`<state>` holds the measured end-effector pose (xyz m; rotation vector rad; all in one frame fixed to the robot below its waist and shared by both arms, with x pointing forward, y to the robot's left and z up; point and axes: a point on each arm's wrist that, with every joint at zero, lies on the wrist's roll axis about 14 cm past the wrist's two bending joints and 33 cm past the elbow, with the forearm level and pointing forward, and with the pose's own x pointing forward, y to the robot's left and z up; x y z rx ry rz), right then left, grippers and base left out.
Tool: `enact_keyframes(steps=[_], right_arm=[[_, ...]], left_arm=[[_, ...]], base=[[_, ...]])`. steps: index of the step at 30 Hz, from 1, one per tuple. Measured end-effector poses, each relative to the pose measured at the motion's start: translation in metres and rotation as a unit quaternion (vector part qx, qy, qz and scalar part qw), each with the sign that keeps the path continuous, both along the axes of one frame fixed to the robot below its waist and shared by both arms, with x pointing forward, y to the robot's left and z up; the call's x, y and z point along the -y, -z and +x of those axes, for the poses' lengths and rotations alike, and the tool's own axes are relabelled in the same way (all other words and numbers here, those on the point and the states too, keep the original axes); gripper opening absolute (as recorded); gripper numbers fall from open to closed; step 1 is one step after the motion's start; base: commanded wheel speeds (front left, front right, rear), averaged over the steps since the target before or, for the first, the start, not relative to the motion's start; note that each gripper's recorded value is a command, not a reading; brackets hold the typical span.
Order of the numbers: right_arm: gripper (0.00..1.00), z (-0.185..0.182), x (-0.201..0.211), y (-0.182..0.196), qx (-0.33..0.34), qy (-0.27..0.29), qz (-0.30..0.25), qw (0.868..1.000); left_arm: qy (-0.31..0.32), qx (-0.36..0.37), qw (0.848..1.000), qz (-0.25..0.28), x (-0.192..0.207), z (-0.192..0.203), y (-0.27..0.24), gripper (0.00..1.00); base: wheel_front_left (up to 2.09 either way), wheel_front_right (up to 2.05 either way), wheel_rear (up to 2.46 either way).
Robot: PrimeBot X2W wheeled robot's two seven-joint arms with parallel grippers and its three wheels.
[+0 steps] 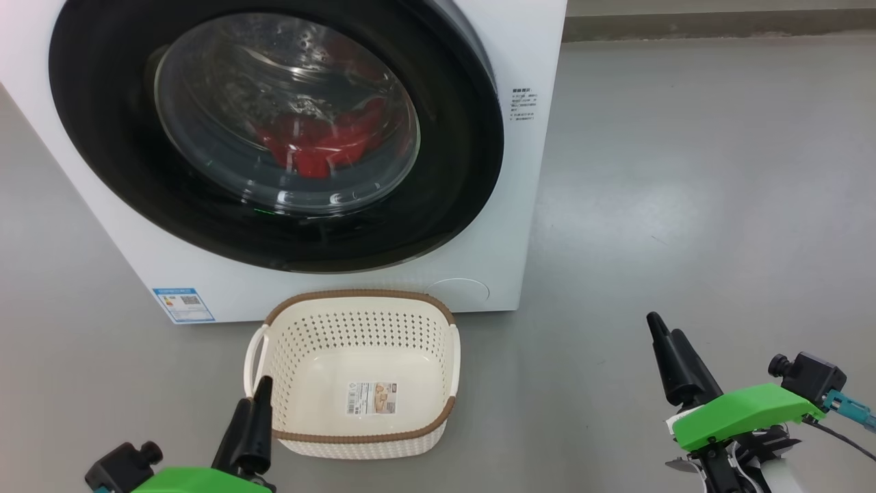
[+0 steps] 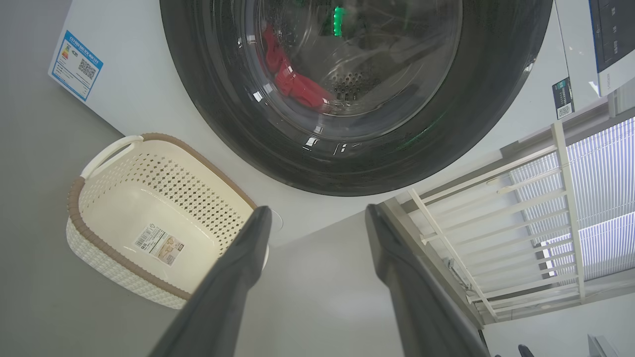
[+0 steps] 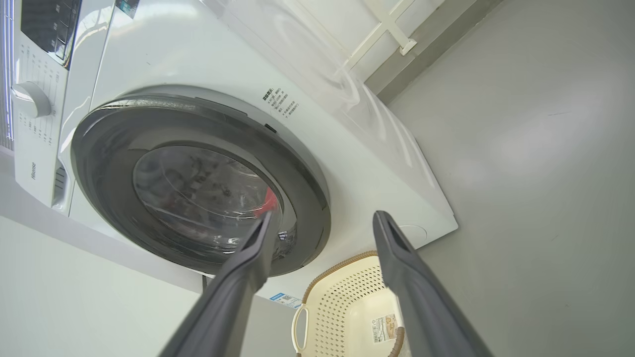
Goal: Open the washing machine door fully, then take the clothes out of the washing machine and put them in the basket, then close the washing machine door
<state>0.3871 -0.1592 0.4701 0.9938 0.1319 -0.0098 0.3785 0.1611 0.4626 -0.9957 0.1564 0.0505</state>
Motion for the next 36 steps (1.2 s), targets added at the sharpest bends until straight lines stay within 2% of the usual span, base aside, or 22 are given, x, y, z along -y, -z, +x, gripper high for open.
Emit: enact_keyframes(steps=[17,36], right_arm=[[1.0,0.013,-0.007,-0.025,0.049,-0.017,-0.091,0.995],[1.0,0.026,-0.025,-0.051,0.106,-0.045,-0.2,0.973]], left_arm=[[0.009,0.035,0.995,0.091,0.003,0.013,-0.019,1.0],[0.011,0.079,0.976,0.203,0.005,0.021,-0.041,1.0]], base=[[0.0,0.0,0.0],[0.0,0.0,0.0]])
